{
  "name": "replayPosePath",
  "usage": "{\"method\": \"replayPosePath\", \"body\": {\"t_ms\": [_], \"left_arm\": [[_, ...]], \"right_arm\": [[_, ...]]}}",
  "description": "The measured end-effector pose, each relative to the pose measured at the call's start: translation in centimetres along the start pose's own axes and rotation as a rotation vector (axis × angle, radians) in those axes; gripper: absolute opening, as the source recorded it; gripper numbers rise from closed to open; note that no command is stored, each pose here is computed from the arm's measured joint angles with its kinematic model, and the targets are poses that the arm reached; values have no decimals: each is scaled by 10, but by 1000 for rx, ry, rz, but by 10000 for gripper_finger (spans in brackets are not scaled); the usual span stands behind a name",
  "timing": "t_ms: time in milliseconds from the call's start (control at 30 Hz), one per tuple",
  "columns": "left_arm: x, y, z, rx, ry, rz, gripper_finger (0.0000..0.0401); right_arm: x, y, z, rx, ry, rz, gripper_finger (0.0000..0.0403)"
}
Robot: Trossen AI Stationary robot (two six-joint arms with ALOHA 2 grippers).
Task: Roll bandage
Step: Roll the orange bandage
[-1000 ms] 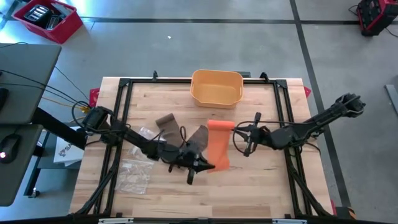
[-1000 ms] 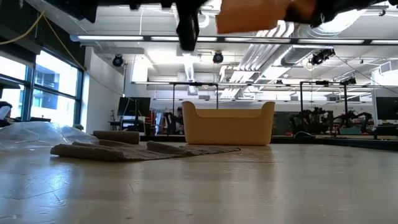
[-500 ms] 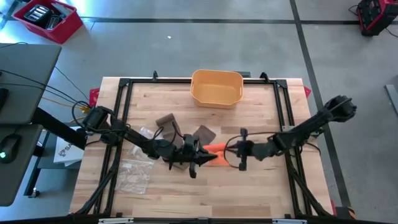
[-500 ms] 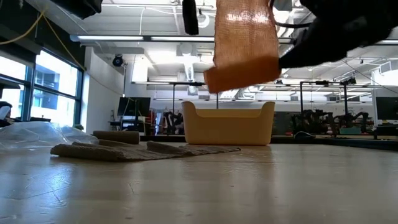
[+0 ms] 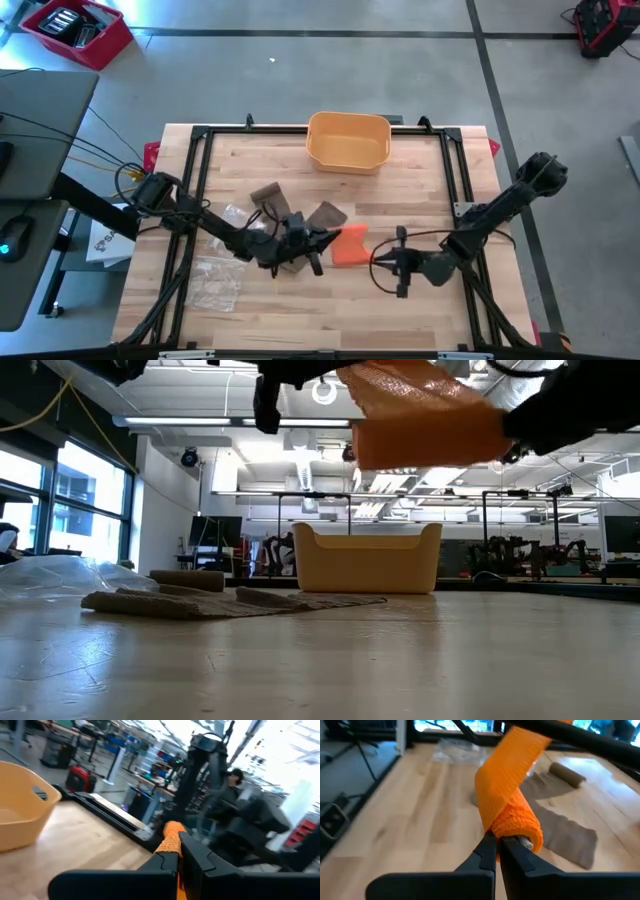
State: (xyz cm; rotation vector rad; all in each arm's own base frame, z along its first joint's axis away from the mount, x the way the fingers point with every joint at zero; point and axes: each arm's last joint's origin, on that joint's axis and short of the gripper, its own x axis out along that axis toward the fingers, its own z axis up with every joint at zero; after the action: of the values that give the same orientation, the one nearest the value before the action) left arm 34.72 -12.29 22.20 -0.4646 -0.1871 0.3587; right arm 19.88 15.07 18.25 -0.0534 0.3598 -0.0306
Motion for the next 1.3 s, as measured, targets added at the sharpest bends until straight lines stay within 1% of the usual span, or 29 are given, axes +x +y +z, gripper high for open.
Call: {"method": "replayPosePath", "body": {"t_ms": [100, 233, 300, 367, 500, 600, 667, 767, 933, 1067, 1200, 1233, 1300], "left_arm": [[8, 9, -1, -31, 23, 28, 0], [19, 29, -9, -93, 138, 81, 6], [24, 39, -16, -101, 172, 99, 15], [30, 46, -23, -108, 191, 86, 30], [39, 57, -27, -146, 251, 28, 70], [42, 67, -31, -162, 302, 80, 102], [45, 73, -30, -172, 312, 93, 119], [48, 75, -27, -179, 319, 62, 137], [49, 67, -22, -225, 321, -71, 150], [48, 68, -24, -201, 342, -67, 156], [48, 69, -25, -181, 356, -61, 159], [48, 68, -25, -175, 354, -77, 159], [46, 62, -23, -175, 353, -150, 159]], "right_arm": [[-2, 4, 3, 21, -34, 21, 0], [-4, 7, 7, 15, -67, 44, 0], [-5, 8, 8, 10, -76, 77, 0], [-5, 9, 9, 12, -78, 106, 0], [-5, 10, 10, 14, -86, 112, 0], [-6, 11, 11, 20, -105, 101, 0], [-6, 11, 12, 18, -115, 87, 0], [-7, 11, 12, 10, -117, 87, 2], [-6, 10, 10, 18, -97, 72, 2], [-4, 6, 1, 37, -19, 40, 1], [-1, 0, -6, 107, 52, -5, 1], [0, -2, -7, 118, 60, -14, 1], [1, -4, -7, 128, 65, -27, 0]]}}
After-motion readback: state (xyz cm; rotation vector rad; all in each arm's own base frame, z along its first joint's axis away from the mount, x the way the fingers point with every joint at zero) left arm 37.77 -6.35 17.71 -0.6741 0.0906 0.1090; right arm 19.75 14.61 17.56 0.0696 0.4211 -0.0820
